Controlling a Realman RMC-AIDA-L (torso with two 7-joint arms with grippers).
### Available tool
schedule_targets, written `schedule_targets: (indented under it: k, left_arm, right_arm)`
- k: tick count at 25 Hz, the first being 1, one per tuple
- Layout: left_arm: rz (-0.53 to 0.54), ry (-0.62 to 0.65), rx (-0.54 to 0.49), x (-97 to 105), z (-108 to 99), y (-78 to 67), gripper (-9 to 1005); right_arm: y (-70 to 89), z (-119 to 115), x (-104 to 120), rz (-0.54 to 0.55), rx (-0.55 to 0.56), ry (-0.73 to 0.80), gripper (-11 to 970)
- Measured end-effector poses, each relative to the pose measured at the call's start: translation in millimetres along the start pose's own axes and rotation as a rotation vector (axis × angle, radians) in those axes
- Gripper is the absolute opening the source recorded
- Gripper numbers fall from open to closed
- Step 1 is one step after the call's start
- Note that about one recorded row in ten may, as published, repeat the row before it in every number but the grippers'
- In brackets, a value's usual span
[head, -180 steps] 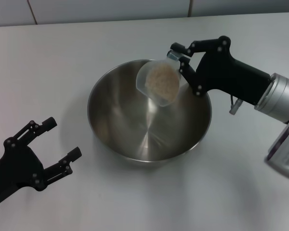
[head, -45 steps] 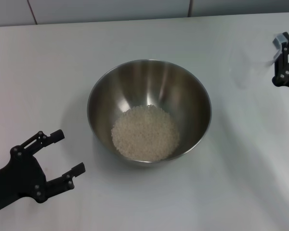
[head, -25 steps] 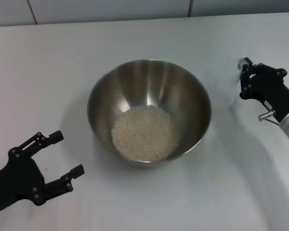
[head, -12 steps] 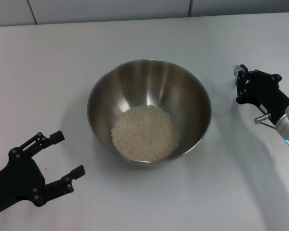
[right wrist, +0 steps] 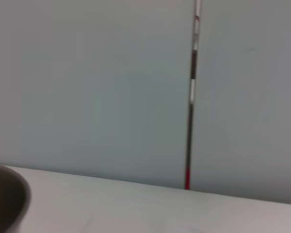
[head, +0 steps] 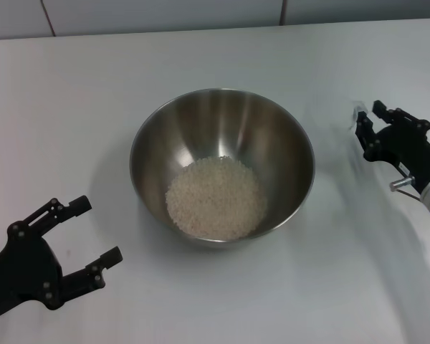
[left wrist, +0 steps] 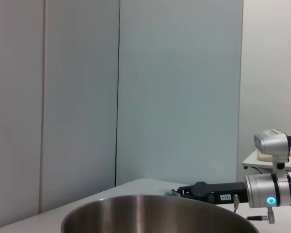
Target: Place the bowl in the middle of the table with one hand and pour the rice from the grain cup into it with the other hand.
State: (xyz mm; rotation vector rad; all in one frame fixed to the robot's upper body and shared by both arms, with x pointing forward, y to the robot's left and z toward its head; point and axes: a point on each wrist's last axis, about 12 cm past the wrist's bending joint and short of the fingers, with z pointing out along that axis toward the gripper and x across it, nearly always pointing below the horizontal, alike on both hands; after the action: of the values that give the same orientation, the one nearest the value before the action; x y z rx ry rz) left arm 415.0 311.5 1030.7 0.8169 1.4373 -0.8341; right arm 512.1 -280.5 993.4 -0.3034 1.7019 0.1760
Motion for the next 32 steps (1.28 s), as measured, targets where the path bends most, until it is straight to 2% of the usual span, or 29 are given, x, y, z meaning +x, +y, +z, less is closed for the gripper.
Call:
schedule_targets:
  k: [3, 7, 13, 18, 27, 32]
  left_arm:
    - [0.0, -0.004, -0.001, -0.4, -0.4, -0.2, 862]
    - [0.0, -0.004, 0.0, -0.4, -0.4, -0.3, 862]
    - [0.0, -0.003, 0.001, -0.3, -0.4, -0.4, 863]
    - [-0.001, -0.003, 0.001, -0.1, -0.7, -0.7, 862]
    - [-0.005, 0.002, 0.002, 0.9, -2.8, -2.6, 863]
    - [-0.005, 0.004, 0.004, 1.2, -3.0, -3.1, 863]
  right_arm:
    - [-3.6, -3.8, 2.5, 0.014, 0.003, 0.011, 218]
    - [-5.0, -5.6, 3.6, 0.029, -0.001, 0.015, 445]
    - [-3.1, -8.4, 3.4, 0.025, -0.016, 0.002, 577]
    - [-1.9, -26.3, 7.6, 0.02, -0.03, -0.032, 576]
    - [-14.0, -63.7, 4.0, -0.011, -0.016, -0.16, 575]
    - [-15.5, -64.2, 1.8, -0.015, -0.014, -0.177, 580]
